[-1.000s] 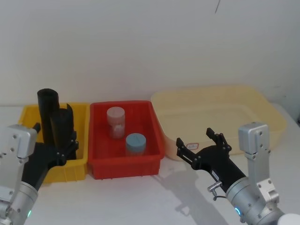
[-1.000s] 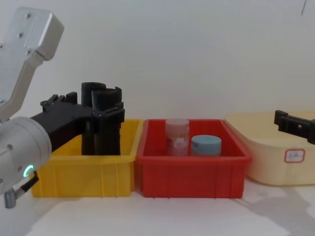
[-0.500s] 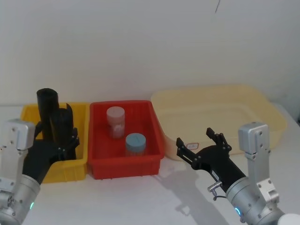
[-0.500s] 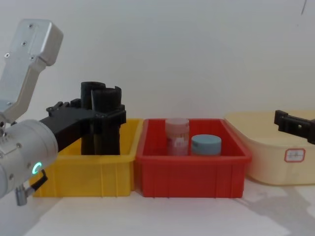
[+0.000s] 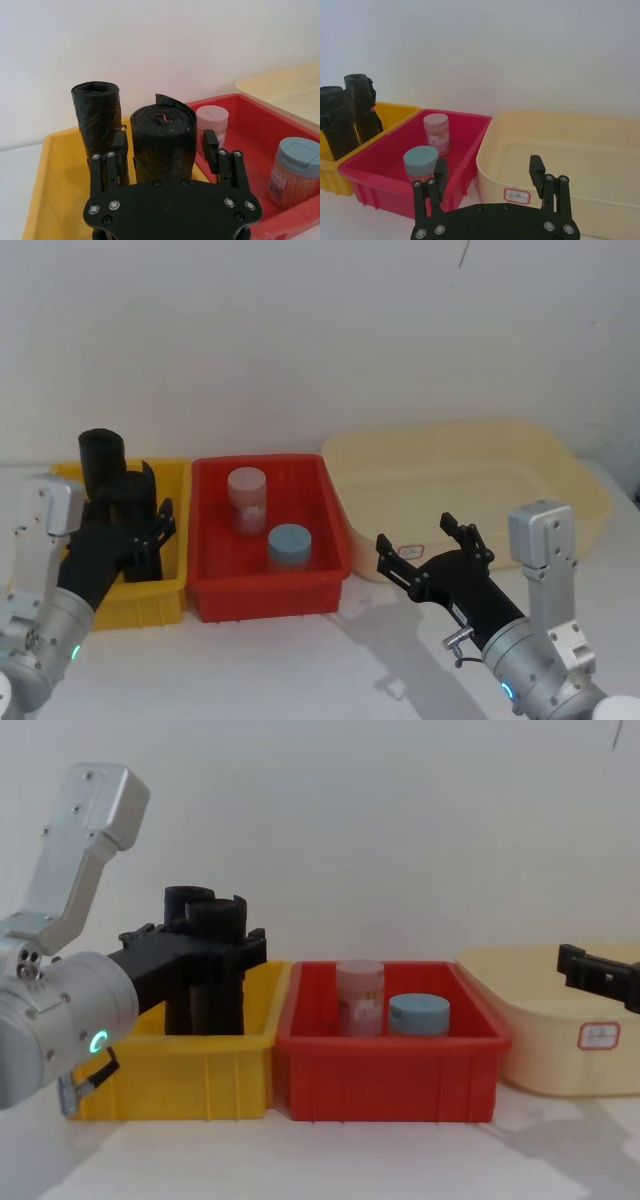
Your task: Pick up the garbage bag with the one hand and transfer it to the other hand.
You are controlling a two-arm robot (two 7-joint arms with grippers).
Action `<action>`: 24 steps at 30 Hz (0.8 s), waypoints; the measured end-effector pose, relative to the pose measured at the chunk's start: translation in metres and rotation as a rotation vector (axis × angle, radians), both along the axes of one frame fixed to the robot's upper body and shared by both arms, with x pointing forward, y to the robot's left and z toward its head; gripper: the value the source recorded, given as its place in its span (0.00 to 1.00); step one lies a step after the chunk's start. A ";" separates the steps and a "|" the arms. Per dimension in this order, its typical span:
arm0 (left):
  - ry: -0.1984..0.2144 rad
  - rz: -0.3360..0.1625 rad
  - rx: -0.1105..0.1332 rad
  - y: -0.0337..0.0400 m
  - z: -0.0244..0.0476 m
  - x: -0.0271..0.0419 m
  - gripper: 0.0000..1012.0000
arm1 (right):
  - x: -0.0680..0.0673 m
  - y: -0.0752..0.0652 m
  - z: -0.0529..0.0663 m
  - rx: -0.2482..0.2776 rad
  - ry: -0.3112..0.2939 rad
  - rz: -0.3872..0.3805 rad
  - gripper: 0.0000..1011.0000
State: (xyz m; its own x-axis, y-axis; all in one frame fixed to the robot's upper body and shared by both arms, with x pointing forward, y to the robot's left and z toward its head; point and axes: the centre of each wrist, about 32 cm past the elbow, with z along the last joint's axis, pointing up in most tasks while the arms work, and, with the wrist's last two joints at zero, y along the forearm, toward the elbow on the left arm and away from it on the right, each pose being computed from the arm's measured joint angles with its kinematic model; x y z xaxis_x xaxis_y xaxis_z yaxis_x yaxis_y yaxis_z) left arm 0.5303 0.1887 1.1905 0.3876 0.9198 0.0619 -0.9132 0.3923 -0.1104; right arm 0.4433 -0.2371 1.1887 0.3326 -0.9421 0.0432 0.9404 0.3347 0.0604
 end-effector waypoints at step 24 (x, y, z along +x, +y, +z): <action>-0.027 -0.044 0.016 -0.0012 0.0281 0.0158 0.54 | 0.000 0.000 0.000 0.000 0.000 0.000 0.99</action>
